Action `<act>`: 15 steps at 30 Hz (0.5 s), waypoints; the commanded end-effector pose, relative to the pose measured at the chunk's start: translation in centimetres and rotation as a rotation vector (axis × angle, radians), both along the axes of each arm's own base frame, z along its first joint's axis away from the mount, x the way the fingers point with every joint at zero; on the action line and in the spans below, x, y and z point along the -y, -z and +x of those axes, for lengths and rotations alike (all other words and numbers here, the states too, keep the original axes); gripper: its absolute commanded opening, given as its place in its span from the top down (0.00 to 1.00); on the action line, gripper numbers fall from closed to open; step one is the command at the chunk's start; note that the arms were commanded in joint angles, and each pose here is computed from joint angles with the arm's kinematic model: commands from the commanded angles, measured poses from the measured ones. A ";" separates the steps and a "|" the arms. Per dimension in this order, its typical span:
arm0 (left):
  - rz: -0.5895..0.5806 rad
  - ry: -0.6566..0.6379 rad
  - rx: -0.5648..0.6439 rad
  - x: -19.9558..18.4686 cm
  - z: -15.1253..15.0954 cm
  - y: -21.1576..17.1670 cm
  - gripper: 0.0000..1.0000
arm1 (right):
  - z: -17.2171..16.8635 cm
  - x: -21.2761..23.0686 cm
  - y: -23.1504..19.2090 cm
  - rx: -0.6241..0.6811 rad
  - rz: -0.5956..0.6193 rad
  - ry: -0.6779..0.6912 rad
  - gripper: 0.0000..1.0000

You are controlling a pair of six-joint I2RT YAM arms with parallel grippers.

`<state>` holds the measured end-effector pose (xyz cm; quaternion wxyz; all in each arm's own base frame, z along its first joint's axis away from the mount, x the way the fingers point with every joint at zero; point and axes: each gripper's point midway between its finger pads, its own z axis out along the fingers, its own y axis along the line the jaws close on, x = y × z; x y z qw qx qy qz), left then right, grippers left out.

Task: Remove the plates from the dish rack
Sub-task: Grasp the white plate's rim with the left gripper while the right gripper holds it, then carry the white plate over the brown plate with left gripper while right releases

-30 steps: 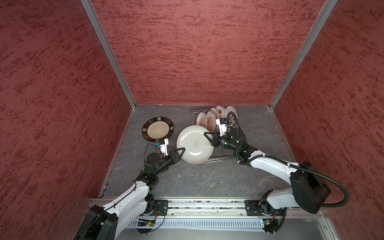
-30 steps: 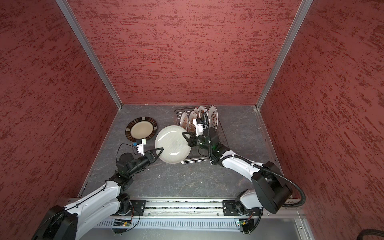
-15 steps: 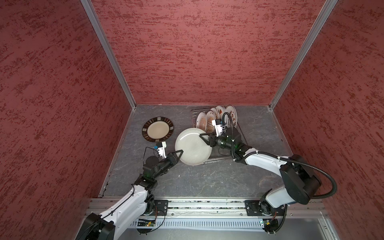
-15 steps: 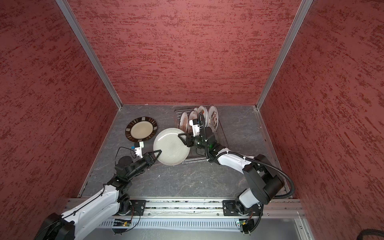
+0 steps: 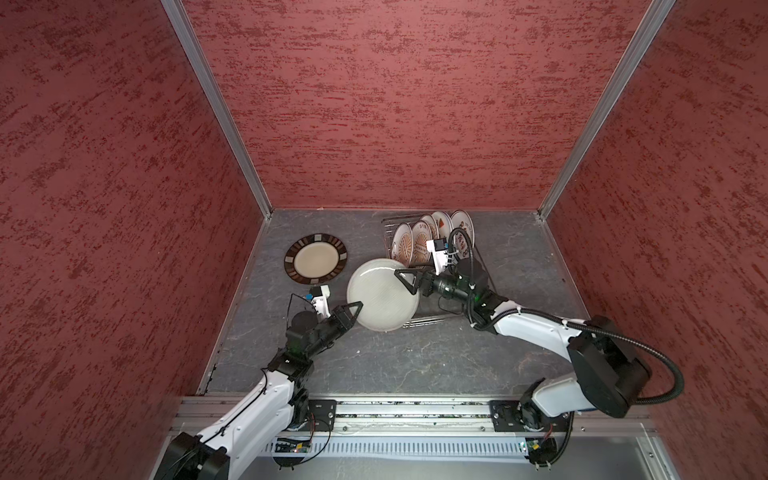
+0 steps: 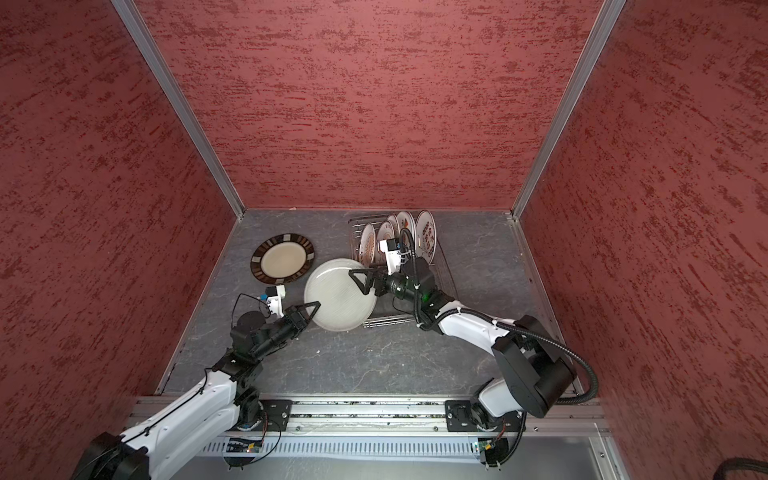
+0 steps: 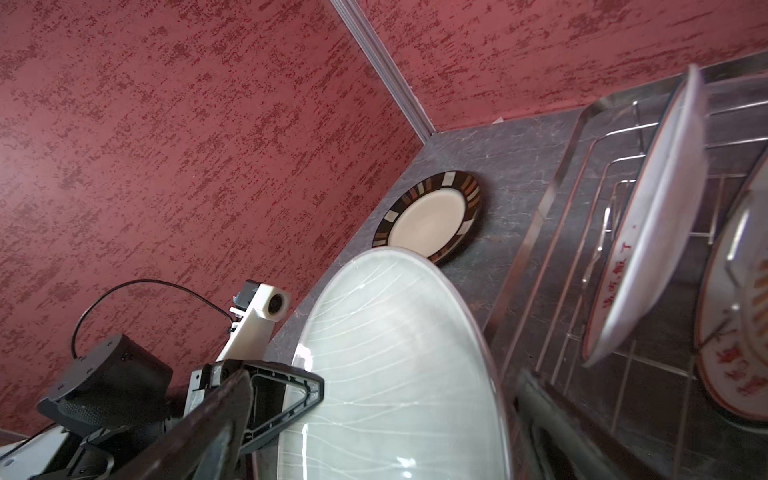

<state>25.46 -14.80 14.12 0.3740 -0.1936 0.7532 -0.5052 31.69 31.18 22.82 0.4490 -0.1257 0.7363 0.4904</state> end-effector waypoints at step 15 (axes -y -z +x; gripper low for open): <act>-0.141 -0.203 0.166 -5.8 3.9 -7.7 1.00 | -2.6 0.2 -2.9 0.273 -0.006 -0.026 0.01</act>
